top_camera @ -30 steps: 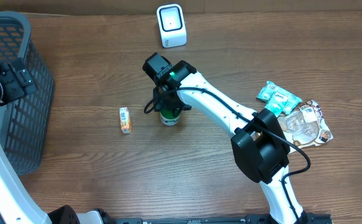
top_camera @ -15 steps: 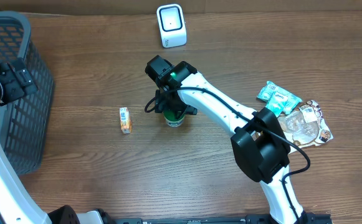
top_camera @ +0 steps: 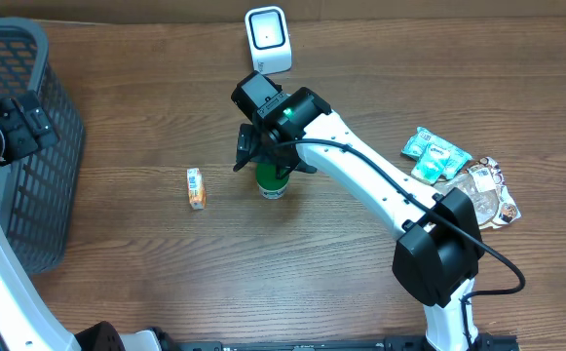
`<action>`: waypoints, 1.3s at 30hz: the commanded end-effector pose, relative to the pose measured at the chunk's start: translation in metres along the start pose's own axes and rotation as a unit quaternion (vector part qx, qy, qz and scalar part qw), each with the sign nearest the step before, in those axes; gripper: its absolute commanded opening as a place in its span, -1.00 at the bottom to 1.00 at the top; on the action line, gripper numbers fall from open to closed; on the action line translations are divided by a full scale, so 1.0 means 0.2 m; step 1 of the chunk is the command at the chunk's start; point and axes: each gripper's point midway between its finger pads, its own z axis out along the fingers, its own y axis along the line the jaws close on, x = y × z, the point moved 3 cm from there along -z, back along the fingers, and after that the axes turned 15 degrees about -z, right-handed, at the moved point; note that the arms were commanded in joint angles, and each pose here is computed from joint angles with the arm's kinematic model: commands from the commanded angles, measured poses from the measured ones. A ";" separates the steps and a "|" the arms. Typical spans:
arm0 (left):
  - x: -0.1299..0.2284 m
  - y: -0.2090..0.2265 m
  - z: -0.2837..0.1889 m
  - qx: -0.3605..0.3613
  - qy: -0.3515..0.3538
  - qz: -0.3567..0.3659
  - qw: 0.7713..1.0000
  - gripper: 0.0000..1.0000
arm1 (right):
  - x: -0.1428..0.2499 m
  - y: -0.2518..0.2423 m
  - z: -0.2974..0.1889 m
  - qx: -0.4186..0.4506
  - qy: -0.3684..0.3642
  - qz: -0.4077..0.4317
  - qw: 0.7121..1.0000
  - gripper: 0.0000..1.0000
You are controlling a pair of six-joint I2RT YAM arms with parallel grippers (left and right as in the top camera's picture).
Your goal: Scan the item barcode
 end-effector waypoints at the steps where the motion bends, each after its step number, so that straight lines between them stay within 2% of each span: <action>1: -0.02 0.01 -0.01 -0.003 -0.007 0.008 1.000 0.98 | 0.01 -0.04 0.03 0.009 0.002 0.024 1.000 0.79; 8: -0.02 0.01 -0.01 -0.003 -0.007 0.008 1.000 0.99 | 0.00 -0.06 0.08 0.024 -0.011 0.102 0.994 0.76; 20: -0.02 0.01 -0.01 -0.003 -0.007 0.008 1.000 0.99 | 0.04 -0.09 0.14 0.034 0.000 0.102 0.994 0.86; 34: -0.02 0.01 -0.01 -0.003 -0.007 0.008 1.000 0.99 | 0.06 -0.06 0.21 0.014 0.002 0.100 0.995 0.82; 39: -0.02 0.01 -0.01 -0.003 -0.007 0.008 1.000 0.99 | 0.06 -0.06 0.21 0.014 0.003 0.095 0.995 0.76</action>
